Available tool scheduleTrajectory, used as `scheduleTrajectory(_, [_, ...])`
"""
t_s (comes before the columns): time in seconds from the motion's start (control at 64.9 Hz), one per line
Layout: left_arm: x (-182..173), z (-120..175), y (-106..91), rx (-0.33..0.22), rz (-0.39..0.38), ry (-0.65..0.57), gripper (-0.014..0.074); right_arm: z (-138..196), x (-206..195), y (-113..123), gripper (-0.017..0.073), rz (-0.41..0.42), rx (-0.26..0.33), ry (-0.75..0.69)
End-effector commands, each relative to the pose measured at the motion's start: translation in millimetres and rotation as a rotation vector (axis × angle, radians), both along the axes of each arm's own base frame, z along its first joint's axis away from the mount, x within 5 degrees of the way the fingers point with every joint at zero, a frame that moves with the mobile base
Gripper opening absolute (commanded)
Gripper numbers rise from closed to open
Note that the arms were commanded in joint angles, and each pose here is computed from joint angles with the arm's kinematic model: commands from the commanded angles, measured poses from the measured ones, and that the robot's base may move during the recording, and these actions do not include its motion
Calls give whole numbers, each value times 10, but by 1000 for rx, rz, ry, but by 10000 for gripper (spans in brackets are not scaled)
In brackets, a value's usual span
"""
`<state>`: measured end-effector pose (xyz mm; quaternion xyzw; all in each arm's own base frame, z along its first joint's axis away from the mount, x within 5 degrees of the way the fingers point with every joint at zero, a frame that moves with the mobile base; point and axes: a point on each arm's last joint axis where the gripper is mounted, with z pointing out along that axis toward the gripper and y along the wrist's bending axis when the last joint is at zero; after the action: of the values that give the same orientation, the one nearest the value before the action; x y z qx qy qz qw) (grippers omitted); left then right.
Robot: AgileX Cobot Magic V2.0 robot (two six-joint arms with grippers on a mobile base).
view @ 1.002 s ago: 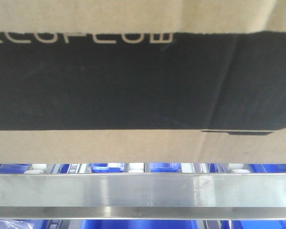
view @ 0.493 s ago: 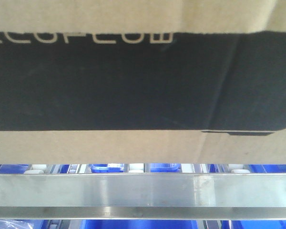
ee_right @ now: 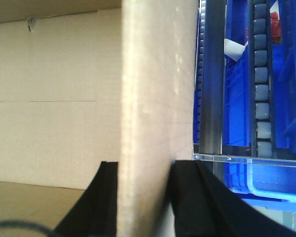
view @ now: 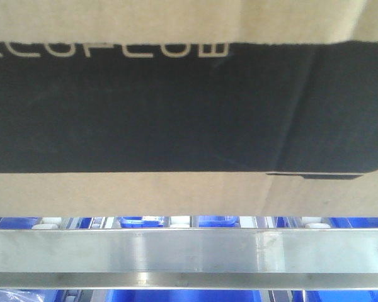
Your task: Grab box from left shelf to table start
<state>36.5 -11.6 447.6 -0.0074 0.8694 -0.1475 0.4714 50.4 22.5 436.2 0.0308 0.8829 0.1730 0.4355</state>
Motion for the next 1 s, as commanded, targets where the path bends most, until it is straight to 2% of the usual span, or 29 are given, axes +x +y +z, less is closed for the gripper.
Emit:
scheduleTrajectory(0.0, [-106, 67, 33, -37, 22, 7, -102, 18, -46, -85, 56, -53, -82, 27])
scheduleTrajectory(0.986, [-106, 69, 32, -37, 22, 6, -102, 18, -46, -85, 56, -53, -82, 27])
